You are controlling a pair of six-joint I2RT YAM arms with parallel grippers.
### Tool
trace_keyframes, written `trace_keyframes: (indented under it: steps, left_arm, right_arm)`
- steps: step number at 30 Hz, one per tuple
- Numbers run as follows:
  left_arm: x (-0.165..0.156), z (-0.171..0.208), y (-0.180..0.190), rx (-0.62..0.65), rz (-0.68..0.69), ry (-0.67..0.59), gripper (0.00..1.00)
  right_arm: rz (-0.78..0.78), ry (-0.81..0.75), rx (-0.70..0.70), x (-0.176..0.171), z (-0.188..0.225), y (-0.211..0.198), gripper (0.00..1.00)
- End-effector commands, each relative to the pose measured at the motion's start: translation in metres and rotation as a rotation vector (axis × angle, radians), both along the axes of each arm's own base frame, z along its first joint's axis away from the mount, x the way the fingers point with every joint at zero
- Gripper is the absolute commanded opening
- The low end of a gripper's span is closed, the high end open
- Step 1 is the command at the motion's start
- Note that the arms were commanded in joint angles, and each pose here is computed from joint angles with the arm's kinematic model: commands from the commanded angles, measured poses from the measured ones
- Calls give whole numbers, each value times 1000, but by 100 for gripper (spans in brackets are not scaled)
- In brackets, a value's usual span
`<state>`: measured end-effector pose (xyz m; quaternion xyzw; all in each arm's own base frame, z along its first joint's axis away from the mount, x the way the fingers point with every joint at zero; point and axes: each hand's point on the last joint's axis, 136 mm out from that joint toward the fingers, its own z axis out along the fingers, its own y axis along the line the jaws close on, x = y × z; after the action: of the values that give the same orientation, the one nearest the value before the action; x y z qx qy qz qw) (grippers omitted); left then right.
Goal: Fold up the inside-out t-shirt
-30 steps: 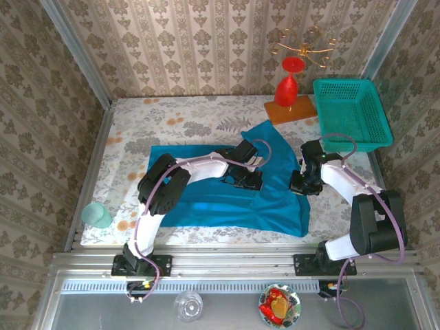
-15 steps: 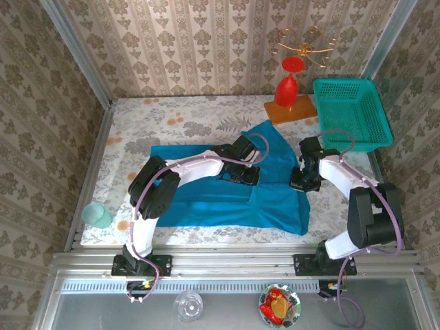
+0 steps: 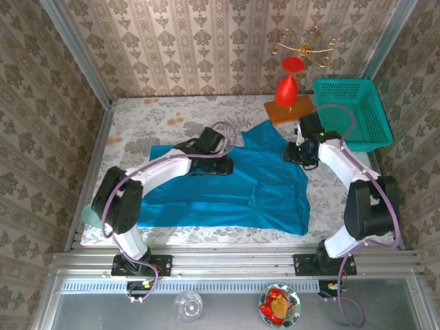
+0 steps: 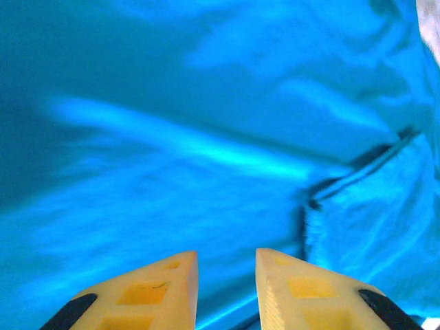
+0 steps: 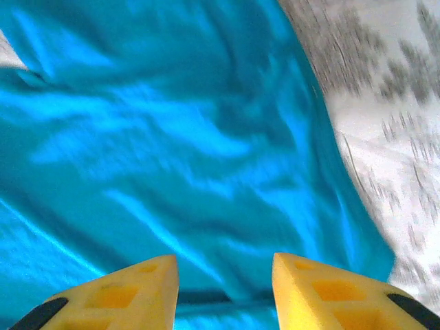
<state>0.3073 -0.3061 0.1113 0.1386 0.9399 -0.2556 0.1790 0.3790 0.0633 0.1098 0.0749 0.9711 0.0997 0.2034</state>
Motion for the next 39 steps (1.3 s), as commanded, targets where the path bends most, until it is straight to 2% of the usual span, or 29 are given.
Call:
trace_keyframes:
  steps: [1,6,8,15,20,28,39]
  left_arm:
    - [15,-6,49,61,64,-20,30]
    - [54,-6,155,256,223,-30,35]
    - [68,-6,188,289,275,-12,37]
    - [107,-16,264,400,378,12,37]
    - [129,-41,274,410,348,67,36]
    - [151,-61,295,550,296,58,36]
    - [171,-80,301,542,269,92,36]
  right_arm:
    - [114,-63,-38,38,2,14,41]
    - [153,-50,-76,66,-4,22,40]
    - [160,-44,-88,73,-9,22,40]
    - [206,-17,-135,88,-23,21,41]
    - [214,-18,-146,90,-21,19,40]
    - [229,-10,-191,91,-21,12,40]
    - [234,0,-221,101,-26,9,40]
